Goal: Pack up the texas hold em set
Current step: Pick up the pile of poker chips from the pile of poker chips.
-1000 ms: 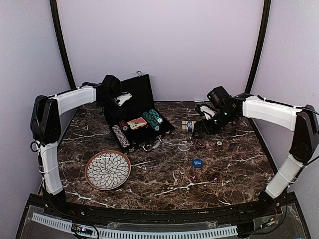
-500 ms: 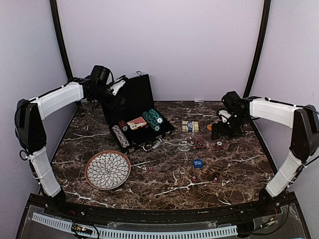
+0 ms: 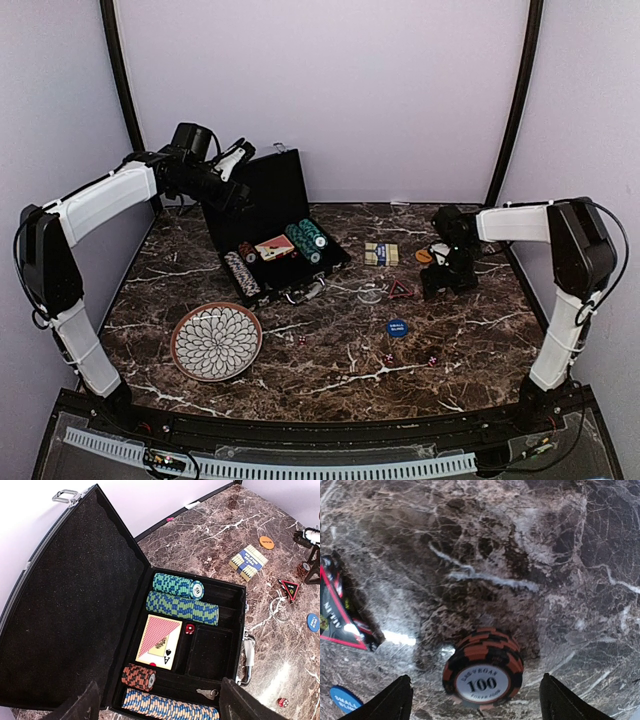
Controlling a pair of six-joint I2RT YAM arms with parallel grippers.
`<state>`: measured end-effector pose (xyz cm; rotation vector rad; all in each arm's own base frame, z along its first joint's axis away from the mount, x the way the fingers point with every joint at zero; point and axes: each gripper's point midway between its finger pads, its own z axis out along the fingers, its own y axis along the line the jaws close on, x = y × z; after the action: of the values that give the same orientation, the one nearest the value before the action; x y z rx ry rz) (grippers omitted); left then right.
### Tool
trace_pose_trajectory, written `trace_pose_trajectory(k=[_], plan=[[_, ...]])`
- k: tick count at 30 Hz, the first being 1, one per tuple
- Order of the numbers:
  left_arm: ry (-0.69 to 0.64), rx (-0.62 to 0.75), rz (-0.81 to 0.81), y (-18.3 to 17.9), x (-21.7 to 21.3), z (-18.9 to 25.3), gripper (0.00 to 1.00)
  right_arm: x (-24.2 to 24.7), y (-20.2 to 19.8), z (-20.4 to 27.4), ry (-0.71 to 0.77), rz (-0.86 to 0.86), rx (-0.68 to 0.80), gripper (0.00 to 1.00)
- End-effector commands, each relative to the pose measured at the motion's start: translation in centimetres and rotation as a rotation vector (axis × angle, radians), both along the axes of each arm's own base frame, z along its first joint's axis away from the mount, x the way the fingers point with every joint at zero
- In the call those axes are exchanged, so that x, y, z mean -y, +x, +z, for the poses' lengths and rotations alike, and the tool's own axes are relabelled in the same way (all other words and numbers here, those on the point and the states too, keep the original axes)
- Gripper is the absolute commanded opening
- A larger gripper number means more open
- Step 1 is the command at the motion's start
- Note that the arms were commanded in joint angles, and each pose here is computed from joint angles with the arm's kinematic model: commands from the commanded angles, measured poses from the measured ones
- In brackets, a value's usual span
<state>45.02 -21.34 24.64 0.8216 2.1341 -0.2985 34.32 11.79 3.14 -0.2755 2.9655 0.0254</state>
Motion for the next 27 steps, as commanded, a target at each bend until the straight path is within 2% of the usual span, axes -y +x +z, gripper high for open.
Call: trace_pose_trajectory(k=[1,8,27], plan=[[-0.04,0.007,-0.014,-1.1,0.1,1.5,0.85,0.3,1.5,-0.3,0.01,-0.003,0.023,0.85],[-0.038,-0.007,-0.016,-1.0,0.2,0.8,0.85,-0.1,1.3,-1.1,0.055,0.006,-0.002,0.7],[-0.061,-0.031,-0.023,-1.1,0.6,0.5,0.86,-0.2,1.3,-1.1,0.063,0.018,-0.002,0.42]])
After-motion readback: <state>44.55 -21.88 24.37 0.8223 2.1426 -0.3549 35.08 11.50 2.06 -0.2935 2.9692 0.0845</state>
